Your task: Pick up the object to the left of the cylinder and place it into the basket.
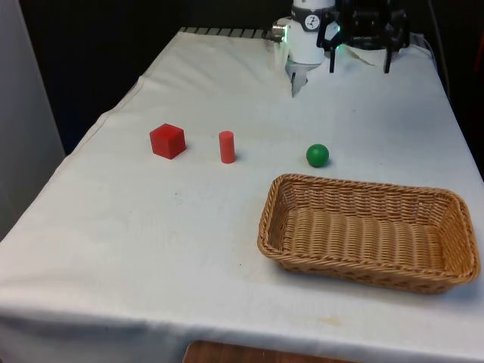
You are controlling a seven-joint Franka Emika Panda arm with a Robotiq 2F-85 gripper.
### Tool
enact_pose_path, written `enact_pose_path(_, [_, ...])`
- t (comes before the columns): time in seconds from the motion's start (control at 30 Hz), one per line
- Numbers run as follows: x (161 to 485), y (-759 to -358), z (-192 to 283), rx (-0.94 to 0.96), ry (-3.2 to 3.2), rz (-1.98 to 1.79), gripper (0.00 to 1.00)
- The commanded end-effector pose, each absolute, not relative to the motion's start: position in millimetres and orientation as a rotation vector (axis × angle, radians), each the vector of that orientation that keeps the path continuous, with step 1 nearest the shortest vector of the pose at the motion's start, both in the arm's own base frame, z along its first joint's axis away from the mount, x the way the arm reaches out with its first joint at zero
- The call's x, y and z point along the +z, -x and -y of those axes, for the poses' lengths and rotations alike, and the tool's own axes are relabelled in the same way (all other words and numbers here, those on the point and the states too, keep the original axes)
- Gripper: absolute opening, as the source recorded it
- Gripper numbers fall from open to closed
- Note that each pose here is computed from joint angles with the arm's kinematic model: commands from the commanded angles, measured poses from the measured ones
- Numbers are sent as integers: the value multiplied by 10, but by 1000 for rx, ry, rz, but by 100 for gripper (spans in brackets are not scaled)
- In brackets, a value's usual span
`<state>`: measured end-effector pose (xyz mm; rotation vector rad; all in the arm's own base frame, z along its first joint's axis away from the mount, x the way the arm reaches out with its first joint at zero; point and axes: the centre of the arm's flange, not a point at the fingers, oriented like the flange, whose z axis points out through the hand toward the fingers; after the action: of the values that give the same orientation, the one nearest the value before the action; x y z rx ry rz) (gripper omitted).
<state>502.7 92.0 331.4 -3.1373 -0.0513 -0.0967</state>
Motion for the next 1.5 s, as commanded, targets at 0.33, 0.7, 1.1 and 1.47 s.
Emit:
enact_pose_path(0.33, [2935,-5030,-930,-125,3155,35,100])
enact_pose_path(0.7, [2590,-5030,-751,-137,3181,16,100])
enact_pose_path(1.1, [2324,-5066,-685,-167,3213,15,100])
enact_pose_path(1.47, [2070,-5133,-698,-210,3217,1,100])
